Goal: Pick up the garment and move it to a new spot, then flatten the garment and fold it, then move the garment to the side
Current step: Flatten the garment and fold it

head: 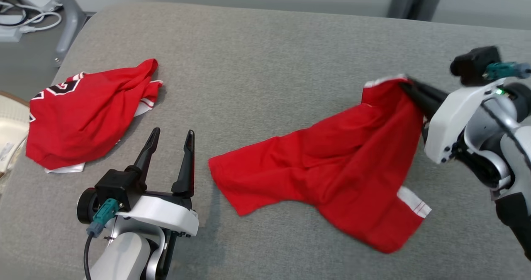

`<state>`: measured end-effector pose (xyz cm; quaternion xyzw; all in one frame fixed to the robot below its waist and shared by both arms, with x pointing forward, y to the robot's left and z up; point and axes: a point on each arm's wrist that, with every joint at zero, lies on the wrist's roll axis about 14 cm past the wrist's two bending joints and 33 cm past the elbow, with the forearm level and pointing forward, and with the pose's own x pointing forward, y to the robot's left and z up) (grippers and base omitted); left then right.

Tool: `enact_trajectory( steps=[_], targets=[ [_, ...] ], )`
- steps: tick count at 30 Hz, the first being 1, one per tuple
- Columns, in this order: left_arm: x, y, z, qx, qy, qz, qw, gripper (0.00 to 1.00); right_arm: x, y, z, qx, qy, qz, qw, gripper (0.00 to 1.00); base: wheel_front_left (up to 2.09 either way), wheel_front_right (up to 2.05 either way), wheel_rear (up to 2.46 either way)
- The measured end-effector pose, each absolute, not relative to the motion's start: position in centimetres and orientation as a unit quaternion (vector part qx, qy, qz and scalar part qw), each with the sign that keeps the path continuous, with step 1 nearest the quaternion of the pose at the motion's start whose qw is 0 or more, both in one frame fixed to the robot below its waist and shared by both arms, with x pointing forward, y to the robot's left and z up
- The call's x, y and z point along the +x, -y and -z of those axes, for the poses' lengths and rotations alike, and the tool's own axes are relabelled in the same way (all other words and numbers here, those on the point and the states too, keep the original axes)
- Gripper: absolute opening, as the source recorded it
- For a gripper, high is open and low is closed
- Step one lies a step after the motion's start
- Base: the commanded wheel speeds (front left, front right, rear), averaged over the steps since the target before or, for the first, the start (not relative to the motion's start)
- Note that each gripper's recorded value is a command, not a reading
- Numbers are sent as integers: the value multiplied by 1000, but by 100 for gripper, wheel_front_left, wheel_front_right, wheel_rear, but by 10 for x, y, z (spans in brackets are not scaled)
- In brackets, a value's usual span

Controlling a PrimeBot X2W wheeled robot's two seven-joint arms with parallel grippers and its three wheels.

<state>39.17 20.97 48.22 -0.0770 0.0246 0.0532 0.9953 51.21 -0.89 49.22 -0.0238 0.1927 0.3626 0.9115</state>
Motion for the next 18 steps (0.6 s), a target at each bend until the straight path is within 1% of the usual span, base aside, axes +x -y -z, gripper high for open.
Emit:
enact_trajectory(
  steps=[5,7,8,12,15,18],
  targets=[
    [399,-203,-488,-77,-14,-40,996,100,527,31,-559,18,-57,-326,943,0,0,0,0],
    [402,-199,-492,-77,-8,-35,996,100,523,47,-569,49,-21,-300,952,0,0,0,0],
    [403,-197,-493,-78,-7,-32,996,100,519,57,-566,65,-12,-282,957,0,0,0,0],
    [405,-191,-492,-80,-7,-24,996,100,491,102,-524,129,-29,-193,972,0,0,0,0],
    [405,-188,-488,-80,-12,-19,997,100,458,128,-479,169,-77,-130,974,0,0,0,0],
    [407,-184,-485,-80,-18,-12,997,100,432,154,-449,193,-107,-71,973,0,0,0,0]
  ],
)
